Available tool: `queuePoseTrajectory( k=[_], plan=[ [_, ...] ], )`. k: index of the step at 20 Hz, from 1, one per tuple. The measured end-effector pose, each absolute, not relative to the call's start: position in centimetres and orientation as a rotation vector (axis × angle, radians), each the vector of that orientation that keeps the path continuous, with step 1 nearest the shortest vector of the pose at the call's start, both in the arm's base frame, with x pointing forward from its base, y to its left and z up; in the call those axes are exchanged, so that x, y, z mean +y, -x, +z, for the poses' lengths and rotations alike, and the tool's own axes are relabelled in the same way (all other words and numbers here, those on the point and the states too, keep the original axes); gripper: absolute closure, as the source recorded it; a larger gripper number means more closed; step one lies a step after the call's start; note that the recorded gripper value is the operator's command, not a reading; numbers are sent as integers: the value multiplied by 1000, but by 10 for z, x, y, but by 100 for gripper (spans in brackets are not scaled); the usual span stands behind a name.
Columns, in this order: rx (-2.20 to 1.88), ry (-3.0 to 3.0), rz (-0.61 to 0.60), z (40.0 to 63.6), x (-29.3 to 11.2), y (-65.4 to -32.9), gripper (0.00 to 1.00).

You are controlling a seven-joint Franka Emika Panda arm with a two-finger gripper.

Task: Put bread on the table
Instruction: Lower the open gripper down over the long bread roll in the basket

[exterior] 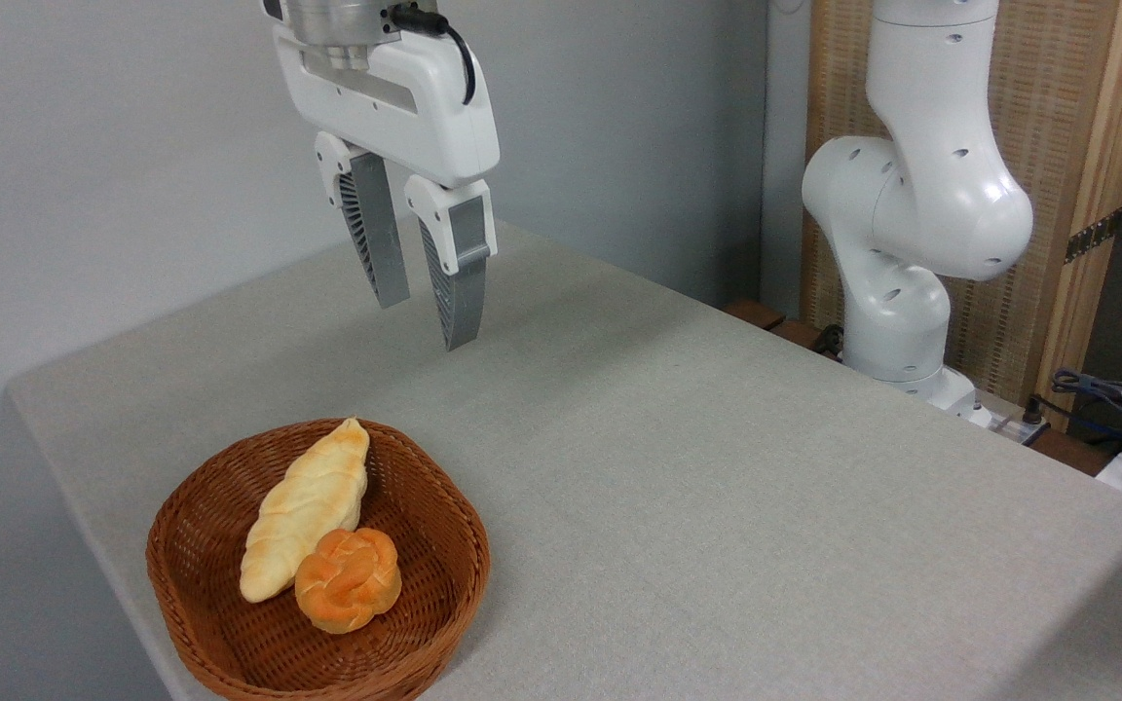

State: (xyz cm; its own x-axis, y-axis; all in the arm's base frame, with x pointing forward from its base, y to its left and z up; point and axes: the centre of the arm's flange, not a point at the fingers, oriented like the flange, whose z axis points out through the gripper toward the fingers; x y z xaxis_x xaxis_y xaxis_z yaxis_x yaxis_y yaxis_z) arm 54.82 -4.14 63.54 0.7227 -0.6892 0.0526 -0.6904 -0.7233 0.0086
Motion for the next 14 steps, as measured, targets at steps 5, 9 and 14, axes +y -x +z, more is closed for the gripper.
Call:
queuePoseTrajectory(
  k=[5, 9, 14],
  plan=[
    [-1144, -2896, 79, 637, -36, -548, 0],
    [-1139, -2899, 85, 638, -34, -548, 0],
    [-1023, -2943, 196, 631, -34, -559, 0]
  ],
)
